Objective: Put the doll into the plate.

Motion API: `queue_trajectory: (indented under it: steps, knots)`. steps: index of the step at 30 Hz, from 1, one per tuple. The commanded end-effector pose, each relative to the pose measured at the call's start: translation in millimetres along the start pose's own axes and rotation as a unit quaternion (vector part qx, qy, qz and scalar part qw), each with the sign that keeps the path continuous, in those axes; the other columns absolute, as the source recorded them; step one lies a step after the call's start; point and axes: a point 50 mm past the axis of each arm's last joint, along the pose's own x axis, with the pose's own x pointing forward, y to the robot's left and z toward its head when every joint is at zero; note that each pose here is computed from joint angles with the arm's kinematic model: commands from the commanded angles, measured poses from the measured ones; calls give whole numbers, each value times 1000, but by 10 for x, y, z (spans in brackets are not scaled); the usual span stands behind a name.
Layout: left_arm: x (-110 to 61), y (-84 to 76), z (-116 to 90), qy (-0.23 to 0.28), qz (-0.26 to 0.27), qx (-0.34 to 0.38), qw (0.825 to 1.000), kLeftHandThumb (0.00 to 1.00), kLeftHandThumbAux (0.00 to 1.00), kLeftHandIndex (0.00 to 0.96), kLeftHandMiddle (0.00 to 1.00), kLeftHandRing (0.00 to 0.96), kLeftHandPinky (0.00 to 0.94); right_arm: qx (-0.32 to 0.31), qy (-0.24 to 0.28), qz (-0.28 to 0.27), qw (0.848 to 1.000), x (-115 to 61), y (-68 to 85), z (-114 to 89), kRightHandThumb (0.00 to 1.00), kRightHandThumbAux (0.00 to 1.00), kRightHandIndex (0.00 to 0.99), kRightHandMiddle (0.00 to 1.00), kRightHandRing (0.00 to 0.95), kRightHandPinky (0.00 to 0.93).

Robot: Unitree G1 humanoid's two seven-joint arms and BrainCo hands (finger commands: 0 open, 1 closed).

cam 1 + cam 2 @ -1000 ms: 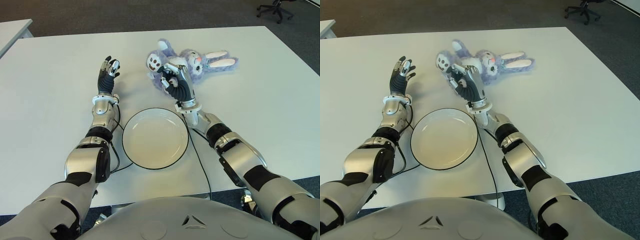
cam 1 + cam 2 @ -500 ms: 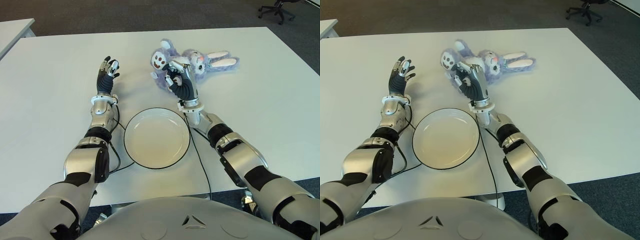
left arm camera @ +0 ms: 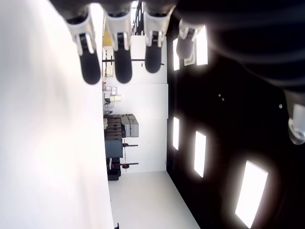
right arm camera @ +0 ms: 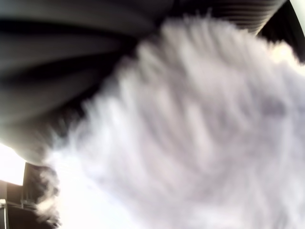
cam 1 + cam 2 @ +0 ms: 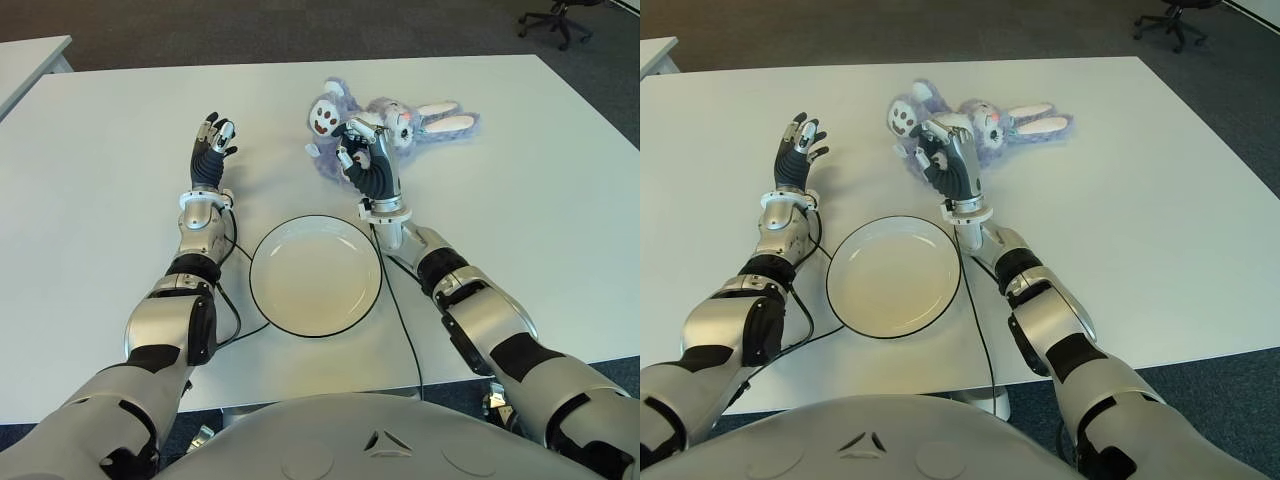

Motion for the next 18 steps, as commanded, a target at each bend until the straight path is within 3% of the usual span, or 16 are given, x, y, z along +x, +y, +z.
queue_trajectory:
  steps: [1,18]
  knots:
    - [-381,205,-516,109,22,-13,994,0,361,20,146,184,232,-31,194,-16,980,-1086,-84,-200,718,709,437,853,869,877]
    - [-385,233,-519,110,30,-13,993,0,354,29,148,188,230,-38,172,-67,982,-992,-240,-183,709,715,437,861,870,854]
